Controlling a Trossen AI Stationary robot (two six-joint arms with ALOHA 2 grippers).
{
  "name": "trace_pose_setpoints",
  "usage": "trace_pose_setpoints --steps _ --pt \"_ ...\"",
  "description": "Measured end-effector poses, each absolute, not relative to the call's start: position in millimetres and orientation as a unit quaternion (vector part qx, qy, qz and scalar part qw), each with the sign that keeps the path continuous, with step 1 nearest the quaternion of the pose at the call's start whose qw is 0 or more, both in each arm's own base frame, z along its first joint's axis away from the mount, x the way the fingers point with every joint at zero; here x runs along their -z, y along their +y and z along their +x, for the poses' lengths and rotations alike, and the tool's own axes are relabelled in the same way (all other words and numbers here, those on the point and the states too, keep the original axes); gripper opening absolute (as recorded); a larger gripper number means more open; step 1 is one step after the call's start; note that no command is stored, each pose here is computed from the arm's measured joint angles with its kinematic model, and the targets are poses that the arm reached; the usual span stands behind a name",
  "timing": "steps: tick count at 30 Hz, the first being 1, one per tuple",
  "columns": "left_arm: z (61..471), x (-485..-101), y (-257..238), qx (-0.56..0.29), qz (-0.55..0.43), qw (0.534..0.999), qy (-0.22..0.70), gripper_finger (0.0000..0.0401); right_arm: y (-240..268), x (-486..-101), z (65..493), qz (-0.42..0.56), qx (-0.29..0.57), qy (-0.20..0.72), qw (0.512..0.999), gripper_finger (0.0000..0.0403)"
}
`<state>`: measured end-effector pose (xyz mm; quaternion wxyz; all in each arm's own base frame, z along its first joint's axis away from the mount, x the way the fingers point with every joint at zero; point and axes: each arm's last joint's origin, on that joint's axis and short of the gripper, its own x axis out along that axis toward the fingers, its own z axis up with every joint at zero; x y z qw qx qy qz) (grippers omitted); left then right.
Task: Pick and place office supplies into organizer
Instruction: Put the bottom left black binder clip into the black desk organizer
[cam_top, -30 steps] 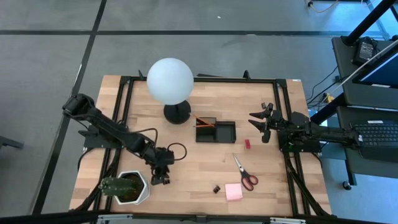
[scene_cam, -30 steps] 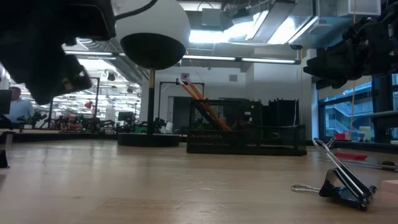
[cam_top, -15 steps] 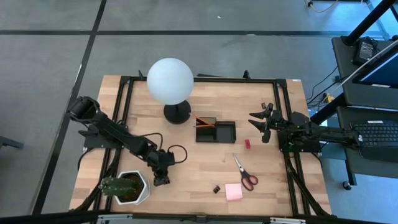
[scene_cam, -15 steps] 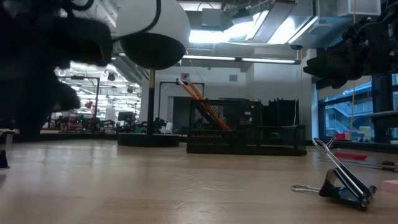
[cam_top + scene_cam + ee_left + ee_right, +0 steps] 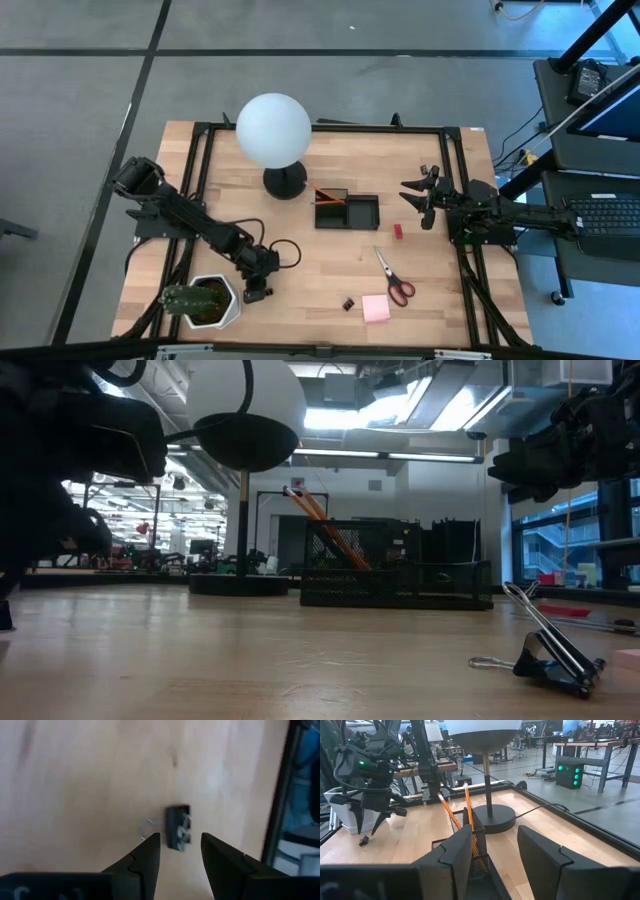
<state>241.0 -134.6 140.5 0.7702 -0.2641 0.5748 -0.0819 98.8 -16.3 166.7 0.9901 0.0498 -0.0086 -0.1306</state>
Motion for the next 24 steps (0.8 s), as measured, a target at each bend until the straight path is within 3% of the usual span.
trace_pose_setpoints --steps 15,24 --pt "241.1 -139.6 -134.8 0.069 -0.26 0.776 0.57 0.0089 -16.3 -166.8 98.8 0.049 0.13 -0.009 0.99 0.0162" --pt "241.1 -139.7 -135.0 0.088 -0.239 0.782 0.569 0.0027 -16.3 -166.7 98.8 0.048 0.13 -0.008 0.99 0.0162"
